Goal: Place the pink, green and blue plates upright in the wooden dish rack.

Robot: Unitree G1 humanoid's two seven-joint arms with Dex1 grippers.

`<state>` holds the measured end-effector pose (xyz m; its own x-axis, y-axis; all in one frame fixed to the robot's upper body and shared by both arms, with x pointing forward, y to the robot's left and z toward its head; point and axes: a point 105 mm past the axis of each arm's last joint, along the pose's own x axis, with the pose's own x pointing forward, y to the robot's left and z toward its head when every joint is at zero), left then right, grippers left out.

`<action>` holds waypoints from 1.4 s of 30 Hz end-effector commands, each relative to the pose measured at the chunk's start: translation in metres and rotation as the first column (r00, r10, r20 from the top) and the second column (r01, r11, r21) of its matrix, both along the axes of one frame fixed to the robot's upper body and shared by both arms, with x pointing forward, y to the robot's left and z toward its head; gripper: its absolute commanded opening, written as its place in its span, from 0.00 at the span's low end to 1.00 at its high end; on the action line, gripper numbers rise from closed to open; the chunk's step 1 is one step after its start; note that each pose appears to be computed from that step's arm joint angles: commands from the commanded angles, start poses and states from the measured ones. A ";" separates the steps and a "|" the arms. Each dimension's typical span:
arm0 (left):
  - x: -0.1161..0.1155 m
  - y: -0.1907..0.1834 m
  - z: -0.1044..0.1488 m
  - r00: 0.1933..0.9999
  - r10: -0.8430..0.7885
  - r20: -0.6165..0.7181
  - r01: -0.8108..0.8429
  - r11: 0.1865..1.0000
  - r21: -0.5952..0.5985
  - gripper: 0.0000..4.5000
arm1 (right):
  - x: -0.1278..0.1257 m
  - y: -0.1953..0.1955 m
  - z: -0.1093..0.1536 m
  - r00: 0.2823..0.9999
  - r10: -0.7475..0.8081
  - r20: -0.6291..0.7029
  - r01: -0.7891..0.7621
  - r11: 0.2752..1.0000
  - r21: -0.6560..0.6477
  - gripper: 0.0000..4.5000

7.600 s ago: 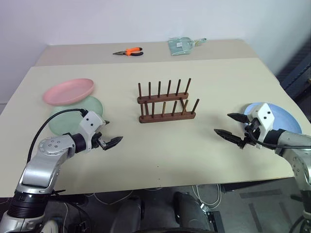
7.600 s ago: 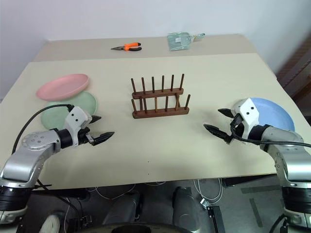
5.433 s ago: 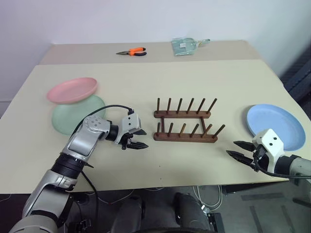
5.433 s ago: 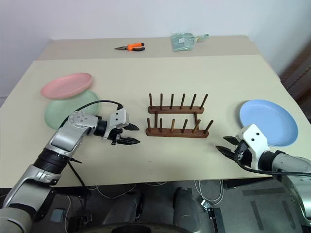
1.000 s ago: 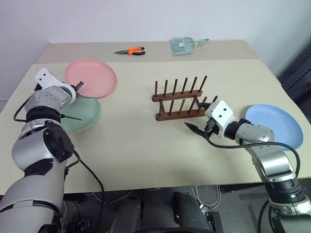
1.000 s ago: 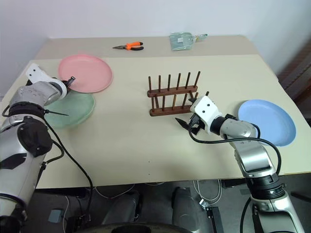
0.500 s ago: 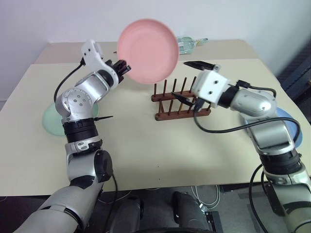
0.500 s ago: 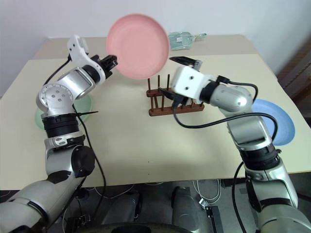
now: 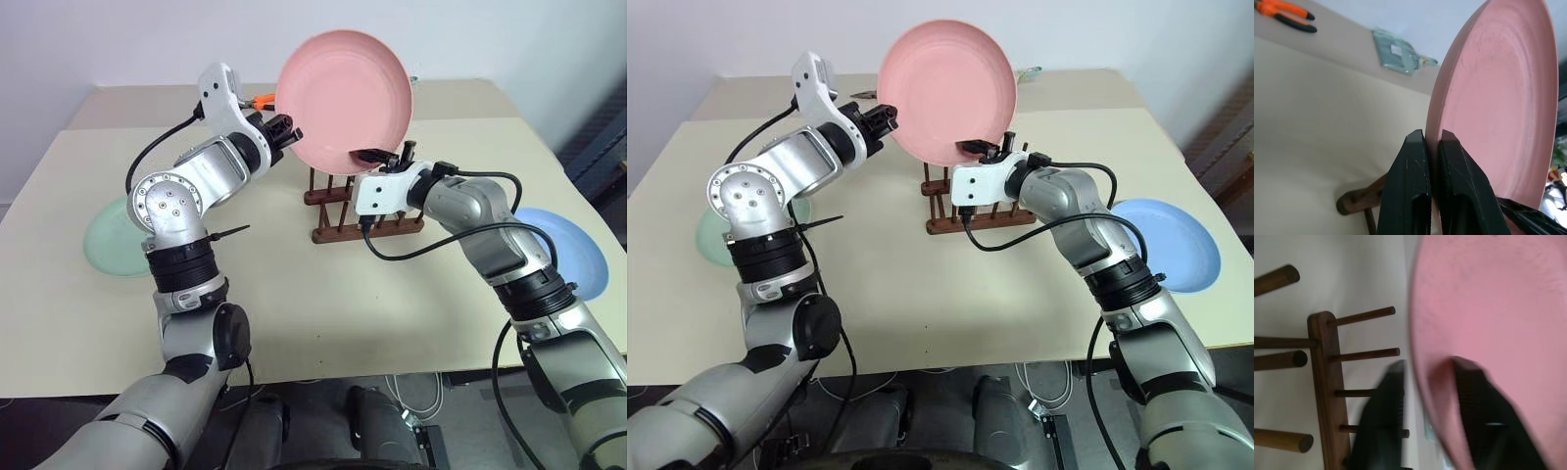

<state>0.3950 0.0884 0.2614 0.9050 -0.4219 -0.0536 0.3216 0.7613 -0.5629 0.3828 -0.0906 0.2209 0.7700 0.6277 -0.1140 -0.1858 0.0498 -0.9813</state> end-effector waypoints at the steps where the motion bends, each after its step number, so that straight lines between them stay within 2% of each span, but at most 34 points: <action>1: -0.008 -0.004 0.014 0.998 -0.034 0.060 0.035 0.999 -0.021 0.08 | -0.002 -0.003 0.012 0.998 -0.012 0.066 0.012 1.000 0.009 0.00; 4: -0.010 0.006 0.036 0.987 -0.018 0.158 0.043 0.987 -0.155 0.33 | -0.003 -0.013 0.014 0.994 -0.045 0.097 0.045 0.999 0.003 0.00; 6: -0.007 0.024 0.049 0.976 0.050 0.213 -0.008 0.981 -0.194 0.57 | -0.004 -0.024 0.020 0.992 -0.073 0.104 0.069 0.997 0.040 0.00; 9: -0.002 0.053 0.058 0.941 0.153 0.303 -0.129 0.987 -0.099 0.91 | -0.008 -0.045 0.039 0.989 -0.113 0.096 0.094 0.979 0.180 0.00; 10: -0.001 0.058 0.057 0.934 0.160 0.321 -0.149 0.987 -0.059 0.99 | -0.010 -0.049 0.043 0.990 -0.116 0.085 0.094 0.969 0.227 0.00; 12: -0.003 0.069 0.042 0.914 0.104 0.392 -0.168 0.977 0.132 0.99 | -0.025 -0.065 0.068 0.996 -0.026 -0.085 0.070 0.815 0.575 0.00; 14: -0.008 0.068 0.020 0.910 -0.024 0.415 -0.111 0.948 0.299 0.99 | -0.040 -0.074 0.080 0.963 0.160 -0.216 0.077 0.608 0.790 0.00; 17: -0.022 0.058 -0.016 0.902 -0.223 0.370 0.039 0.895 0.445 0.99 | -0.058 -0.078 0.086 0.875 0.382 -0.297 0.131 0.404 0.906 0.00; 18: -0.030 0.053 -0.031 0.889 -0.306 0.342 0.098 0.855 0.510 0.99 | -0.062 -0.080 0.084 0.848 0.425 -0.316 0.155 0.371 0.916 0.00; 22: -0.052 0.043 -0.065 0.838 -0.489 0.244 0.255 0.745 0.617 0.99 | -0.071 -0.079 0.071 0.780 0.487 -0.394 0.228 0.365 0.903 0.00; 27: -0.078 0.027 -0.078 0.759 -0.623 0.191 0.415 0.688 0.595 0.99 | -0.062 -0.087 0.056 0.759 0.468 -0.452 0.322 0.333 0.886 0.00; 31: -0.089 0.020 -0.085 0.725 -0.669 0.164 0.467 0.653 0.597 0.99 | -0.055 -0.093 0.054 0.745 0.490 -0.453 0.350 0.291 0.891 0.00; 36: -0.092 0.017 -0.091 0.723 -0.675 0.149 0.475 0.642 0.602 0.99 | -0.047 -0.098 0.050 0.702 0.533 -0.472 0.400 0.253 0.881 0.00; 39: -0.093 0.014 -0.094 0.721 -0.677 0.146 0.481 0.640 0.599 0.99 | -0.037 -0.105 0.050 0.673 0.571 -0.470 0.449 0.189 0.873 0.00; 42: -0.093 0.014 -0.097 0.728 -0.672 0.133 0.483 0.641 0.597 1.00 | -0.029 -0.110 0.054 0.687 0.551 -0.474 0.457 0.179 0.871 0.26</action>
